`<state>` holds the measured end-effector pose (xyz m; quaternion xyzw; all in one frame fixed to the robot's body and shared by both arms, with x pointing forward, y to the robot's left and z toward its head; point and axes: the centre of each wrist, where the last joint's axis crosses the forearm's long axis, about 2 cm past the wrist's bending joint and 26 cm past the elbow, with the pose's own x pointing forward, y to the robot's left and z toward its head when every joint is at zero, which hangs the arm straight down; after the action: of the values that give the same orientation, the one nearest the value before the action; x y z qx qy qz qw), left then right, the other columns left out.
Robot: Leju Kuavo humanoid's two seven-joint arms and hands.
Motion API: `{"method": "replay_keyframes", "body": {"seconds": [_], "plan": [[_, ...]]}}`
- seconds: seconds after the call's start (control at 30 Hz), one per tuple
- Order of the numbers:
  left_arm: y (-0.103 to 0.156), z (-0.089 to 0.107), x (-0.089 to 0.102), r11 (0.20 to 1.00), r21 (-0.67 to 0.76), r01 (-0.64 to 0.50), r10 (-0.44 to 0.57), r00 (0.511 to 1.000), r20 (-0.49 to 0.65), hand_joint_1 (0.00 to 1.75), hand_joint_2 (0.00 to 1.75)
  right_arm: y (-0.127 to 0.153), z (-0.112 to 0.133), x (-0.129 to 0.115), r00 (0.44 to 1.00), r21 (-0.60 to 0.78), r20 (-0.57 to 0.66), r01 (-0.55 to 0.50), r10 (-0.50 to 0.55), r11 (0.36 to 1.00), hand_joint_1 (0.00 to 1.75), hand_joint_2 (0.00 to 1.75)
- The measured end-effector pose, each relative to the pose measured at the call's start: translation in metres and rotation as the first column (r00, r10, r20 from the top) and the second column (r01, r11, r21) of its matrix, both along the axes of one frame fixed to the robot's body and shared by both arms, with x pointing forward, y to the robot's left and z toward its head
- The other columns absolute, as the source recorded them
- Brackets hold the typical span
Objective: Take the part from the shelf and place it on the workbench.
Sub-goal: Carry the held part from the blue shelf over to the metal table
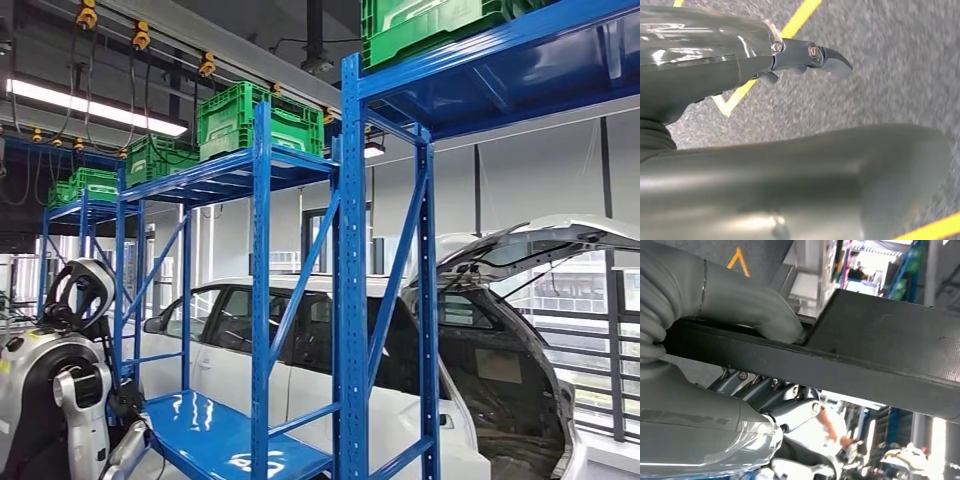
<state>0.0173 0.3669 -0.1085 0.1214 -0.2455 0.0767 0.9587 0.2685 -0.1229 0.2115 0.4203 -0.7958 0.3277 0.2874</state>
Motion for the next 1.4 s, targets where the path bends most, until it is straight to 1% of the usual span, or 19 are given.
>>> {"method": "replay_keyframes", "body": {"seconds": [0.07, 0.17, 0.33, 0.43, 0.57, 0.7, 1.0, 1.1, 1.4], "plan": [[0.001, 0.0, 0.003, 1.0, 0.002, 0.007, -0.007, 1.0, 0.012, 0.0, 1.75, -0.001, -0.003, -0.002, 1.0, -0.003, -0.006, -0.001, 0.001, 1.0, 1.75, 1.75], [0.001, 0.0, 0.003, 1.0, 0.001, 0.016, -0.016, 1.0, 0.027, 0.0, 1.75, 0.0, -0.004, -0.003, 1.0, -0.009, -0.006, -0.005, 0.005, 1.0, 1.75, 1.75], [0.001, 0.001, 0.007, 1.0, -0.002, 0.027, -0.027, 0.999, 0.046, 0.0, 1.75, 0.002, 0.001, 0.0, 1.0, -0.008, 0.014, -0.01, 0.01, 1.0, 1.75, 1.75], [0.001, 0.0, 0.003, 1.0, 0.0, 0.027, -0.027, 0.999, 0.038, 0.0, 1.75, 0.004, 0.005, 0.001, 1.0, -0.003, 0.025, -0.015, 0.015, 1.0, 1.75, 1.75], [0.003, 0.001, 0.006, 1.0, 0.009, 0.021, -0.022, 0.999, 0.038, 0.0, 1.75, 0.005, 0.007, 0.001, 0.999, -0.002, 0.03, -0.016, 0.016, 1.0, 1.75, 1.75], [0.004, 0.001, 0.005, 1.0, 0.01, 0.014, -0.014, 0.999, 0.036, 0.0, 1.75, 0.005, 0.008, 0.002, 0.999, -0.005, 0.031, -0.016, 0.016, 1.0, 1.75, 1.75], [0.001, 0.001, 0.005, 1.0, 0.002, -0.006, 0.006, 0.998, 0.057, 0.0, 1.75, 0.009, 0.02, 0.007, 0.997, -0.005, 0.071, -0.026, 0.026, 1.0, 1.75, 1.75], [0.0, 0.001, 0.009, 1.0, 0.0, -0.008, 0.008, 0.998, 0.066, 0.0, 1.75, 0.01, 0.019, 0.006, 0.997, -0.006, 0.072, -0.027, 0.027, 1.0, 1.75, 1.75], [-0.001, 0.0, 0.008, 1.0, -0.002, -0.011, 0.011, 0.998, 0.066, 0.0, 1.75, 0.01, 0.021, 0.006, 0.996, -0.011, 0.08, -0.024, 0.025, 1.0, 1.75, 1.75]]}}
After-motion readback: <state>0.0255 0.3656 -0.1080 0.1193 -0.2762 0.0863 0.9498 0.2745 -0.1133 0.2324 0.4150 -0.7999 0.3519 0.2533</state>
